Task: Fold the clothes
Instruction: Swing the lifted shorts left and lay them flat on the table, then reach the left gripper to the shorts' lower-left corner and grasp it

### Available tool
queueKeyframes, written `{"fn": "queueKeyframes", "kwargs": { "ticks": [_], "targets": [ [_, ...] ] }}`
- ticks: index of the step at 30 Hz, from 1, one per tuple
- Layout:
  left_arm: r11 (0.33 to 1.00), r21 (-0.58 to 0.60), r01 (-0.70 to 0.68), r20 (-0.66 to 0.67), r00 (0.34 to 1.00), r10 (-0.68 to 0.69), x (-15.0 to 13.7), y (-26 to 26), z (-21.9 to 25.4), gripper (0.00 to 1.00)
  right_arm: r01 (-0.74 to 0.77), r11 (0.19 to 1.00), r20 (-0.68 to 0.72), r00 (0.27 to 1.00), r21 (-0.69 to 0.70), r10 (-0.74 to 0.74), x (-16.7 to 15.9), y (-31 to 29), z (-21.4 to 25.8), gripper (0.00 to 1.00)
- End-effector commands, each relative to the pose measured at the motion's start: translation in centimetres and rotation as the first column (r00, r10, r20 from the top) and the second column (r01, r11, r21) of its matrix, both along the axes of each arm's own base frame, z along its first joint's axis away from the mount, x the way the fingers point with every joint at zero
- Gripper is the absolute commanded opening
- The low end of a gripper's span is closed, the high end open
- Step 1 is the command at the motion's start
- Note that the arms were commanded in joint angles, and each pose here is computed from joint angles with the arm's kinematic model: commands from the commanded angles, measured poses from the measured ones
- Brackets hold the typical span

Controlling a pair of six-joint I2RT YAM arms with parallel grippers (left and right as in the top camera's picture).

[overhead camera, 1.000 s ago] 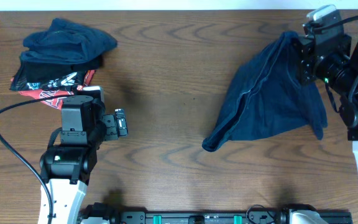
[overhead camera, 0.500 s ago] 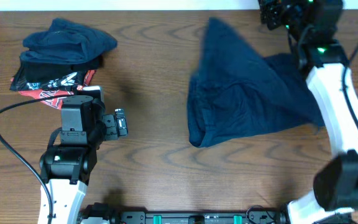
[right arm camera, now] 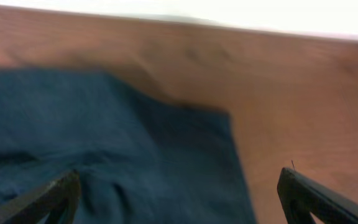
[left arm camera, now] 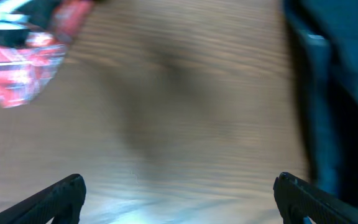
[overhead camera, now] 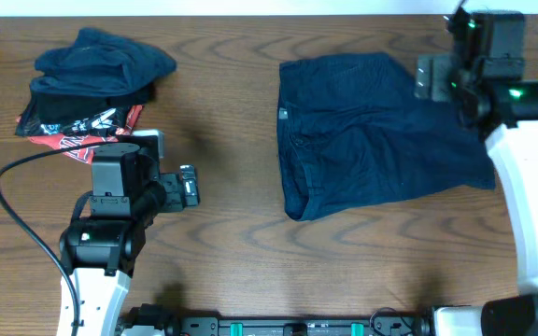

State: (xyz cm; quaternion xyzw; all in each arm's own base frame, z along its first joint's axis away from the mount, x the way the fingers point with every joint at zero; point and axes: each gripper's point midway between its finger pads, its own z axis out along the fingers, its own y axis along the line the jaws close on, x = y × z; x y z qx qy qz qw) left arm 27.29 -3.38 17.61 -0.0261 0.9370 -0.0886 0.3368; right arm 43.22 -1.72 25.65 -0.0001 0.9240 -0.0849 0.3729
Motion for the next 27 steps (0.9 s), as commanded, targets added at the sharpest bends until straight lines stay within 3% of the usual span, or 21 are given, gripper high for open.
{"fn": "queueKeyframes", "kwargs": {
  "ticks": [1,6,11,19,27],
  "targets": [
    [0.966,-0.206,0.153,-0.007,0.987,-0.158,-0.6,-4.2,0.8,0.98,0.175,0.982,-0.083,0.980,-0.068,-0.181,-2.9,-4.8,-0.8,0.99],
    [0.920,-0.331,0.208,-0.091,0.964,-0.250,-1.6,-6.5,-0.6,0.98,0.335,0.941,-0.247,0.910,-0.039,-0.334,-7.3,-7.9,-3.3,0.99],
    [0.906,-0.367,0.209,-0.195,0.935,-0.295,-2.0,-8.2,-2.8,0.98,0.379,0.925,-0.358,0.868,0.031,-0.343,-9.9,-8.7,-4.7,0.99],
    [0.861,-0.380,0.337,-0.312,0.830,-0.463,-3.6,-13.3,-6.7,0.98,0.399,0.915,-0.404,0.849,0.065,-0.341,-10.9,-9.1,-5.7,0.99],
    [0.852,-0.443,0.279,-0.409,0.782,-0.469,-4.2,-19.2,-9.9,0.95,0.397,0.915,-0.417,0.845,0.070,-0.335,-11.1,-8.9,-6.1,0.99]
  ]
}}
